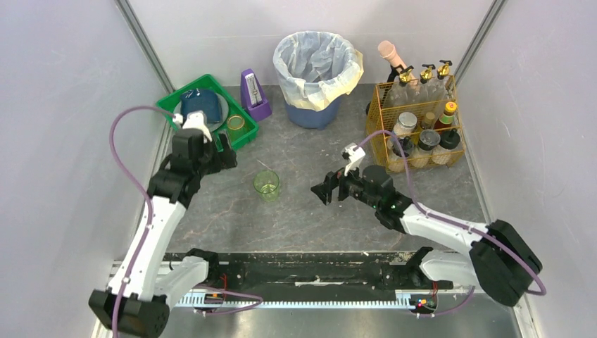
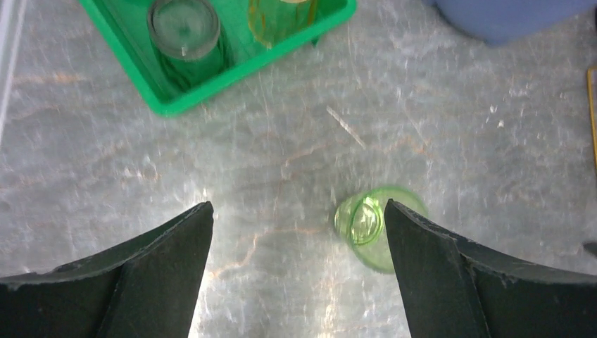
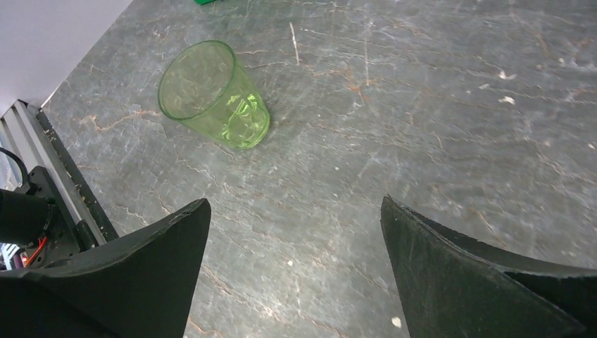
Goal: Clear the kitchen counter
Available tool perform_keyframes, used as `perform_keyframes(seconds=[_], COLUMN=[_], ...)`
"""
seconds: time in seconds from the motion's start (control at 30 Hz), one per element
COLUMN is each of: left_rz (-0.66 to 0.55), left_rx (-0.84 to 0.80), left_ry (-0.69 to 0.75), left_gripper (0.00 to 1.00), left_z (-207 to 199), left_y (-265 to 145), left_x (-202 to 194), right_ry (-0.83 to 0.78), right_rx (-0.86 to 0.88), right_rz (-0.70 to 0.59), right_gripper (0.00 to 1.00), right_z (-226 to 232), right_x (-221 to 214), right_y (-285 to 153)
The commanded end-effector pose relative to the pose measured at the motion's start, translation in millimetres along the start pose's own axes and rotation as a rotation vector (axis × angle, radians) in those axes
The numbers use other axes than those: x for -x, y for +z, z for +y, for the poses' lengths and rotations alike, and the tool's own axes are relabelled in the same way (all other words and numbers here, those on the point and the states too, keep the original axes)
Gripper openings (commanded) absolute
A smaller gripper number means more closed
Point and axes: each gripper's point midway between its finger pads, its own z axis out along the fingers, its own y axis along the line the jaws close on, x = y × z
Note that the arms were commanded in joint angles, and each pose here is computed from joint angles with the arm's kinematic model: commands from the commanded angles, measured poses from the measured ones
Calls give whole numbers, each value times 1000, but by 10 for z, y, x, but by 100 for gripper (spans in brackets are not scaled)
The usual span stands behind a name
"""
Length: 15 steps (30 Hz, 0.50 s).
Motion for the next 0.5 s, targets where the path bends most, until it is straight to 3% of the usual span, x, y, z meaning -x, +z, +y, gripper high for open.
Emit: perform_keyframes(seconds=[0.0,0.17,0.47], left_rz=[-41,-68,-132], left_rx=[-66,-64,-53], left_ry=[-66,-102,-93], left_gripper=[96,97,97], left_z=[-3,119,180], left_y=[-107,-158,-280], left_x=[-286,-597,-523], right_ry=[-62,-86,-68], right_rx=[-17,-15,-6], right_rz=[56,144,247], right_gripper=[92,87,79], right_z=[132,356,718], right_x=[120,114,43], right_y=[230,588,1240])
